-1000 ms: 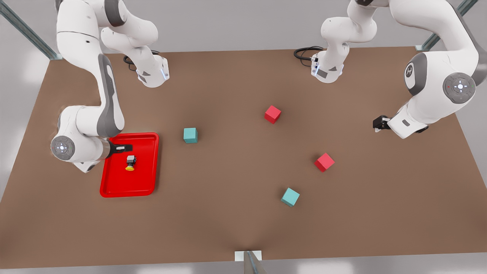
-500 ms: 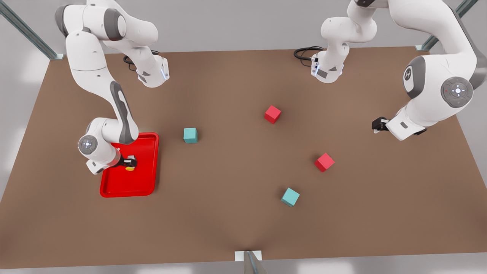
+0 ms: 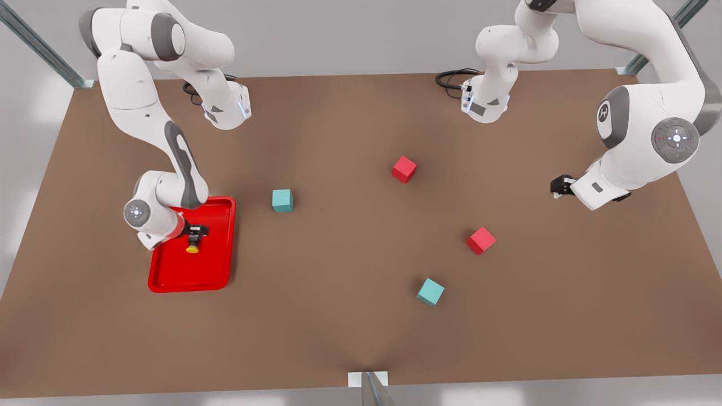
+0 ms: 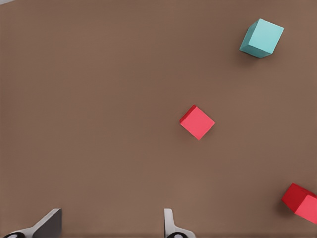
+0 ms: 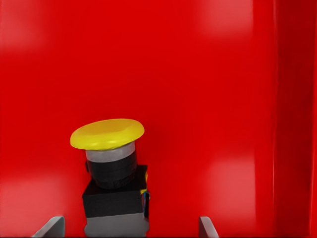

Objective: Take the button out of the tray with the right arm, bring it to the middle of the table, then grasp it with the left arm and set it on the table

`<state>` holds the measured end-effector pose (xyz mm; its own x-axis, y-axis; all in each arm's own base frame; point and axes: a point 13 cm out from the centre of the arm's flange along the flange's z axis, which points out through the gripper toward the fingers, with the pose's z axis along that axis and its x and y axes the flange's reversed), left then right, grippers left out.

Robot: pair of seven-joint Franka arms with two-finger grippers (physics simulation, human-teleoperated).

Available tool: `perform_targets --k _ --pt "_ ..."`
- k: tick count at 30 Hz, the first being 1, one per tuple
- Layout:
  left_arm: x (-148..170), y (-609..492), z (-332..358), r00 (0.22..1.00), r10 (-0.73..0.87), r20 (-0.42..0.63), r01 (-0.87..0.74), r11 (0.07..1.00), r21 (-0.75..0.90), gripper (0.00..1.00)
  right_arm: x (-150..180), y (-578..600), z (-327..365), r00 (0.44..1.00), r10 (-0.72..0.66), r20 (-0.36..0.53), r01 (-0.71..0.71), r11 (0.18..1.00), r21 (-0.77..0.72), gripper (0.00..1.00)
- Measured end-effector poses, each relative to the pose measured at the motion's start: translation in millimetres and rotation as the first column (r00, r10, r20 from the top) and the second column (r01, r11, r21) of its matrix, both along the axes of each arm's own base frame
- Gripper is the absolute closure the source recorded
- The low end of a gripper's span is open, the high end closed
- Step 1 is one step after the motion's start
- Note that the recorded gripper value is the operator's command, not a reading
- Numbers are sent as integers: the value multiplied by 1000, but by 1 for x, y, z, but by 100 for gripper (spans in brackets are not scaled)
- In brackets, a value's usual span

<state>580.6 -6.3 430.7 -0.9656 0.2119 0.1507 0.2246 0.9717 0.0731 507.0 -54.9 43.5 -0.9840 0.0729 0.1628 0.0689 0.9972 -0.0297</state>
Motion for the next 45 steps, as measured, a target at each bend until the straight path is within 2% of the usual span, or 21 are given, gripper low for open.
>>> perform_targets --k 2,8,15,23,29,31,33,45 --pt "0 0 0 1000 -1 0 1 1000 0 0 -10 3 -6 1000 12 3 -12 1000 1 0" --pt "0 0 0 1000 -2 0 2 1000 0 0 -3 -2 -6 998 21 56 -21 1000 -4 0" --pt "0 0 1 1000 -4 1 4 1000 -2 0 -4 -3 -4 997 29 72 -29 1000 5 0" --pt "0 0 1 1000 -5 1 5 1000 -2 0 23 -4 11 991 44 128 -44 999 -1 0" --pt "0 0 1 1000 -5 1 5 1000 -2 0 24 -4 11 990 48 131 -48 999 -1 0" --pt "0 0 1 1000 -5 0 5 1000 -2 0 24 -4 11 990 49 132 -49 999 -1 23" --pt "0 0 1 1000 -6 0 6 1000 -2 0 24 -3 11 990 51 132 -51 999 -1 31" --pt "-1 0 1 1000 -6 -2 6 1000 -1 0 24 -1 5 991 57 124 -58 998 4 31"
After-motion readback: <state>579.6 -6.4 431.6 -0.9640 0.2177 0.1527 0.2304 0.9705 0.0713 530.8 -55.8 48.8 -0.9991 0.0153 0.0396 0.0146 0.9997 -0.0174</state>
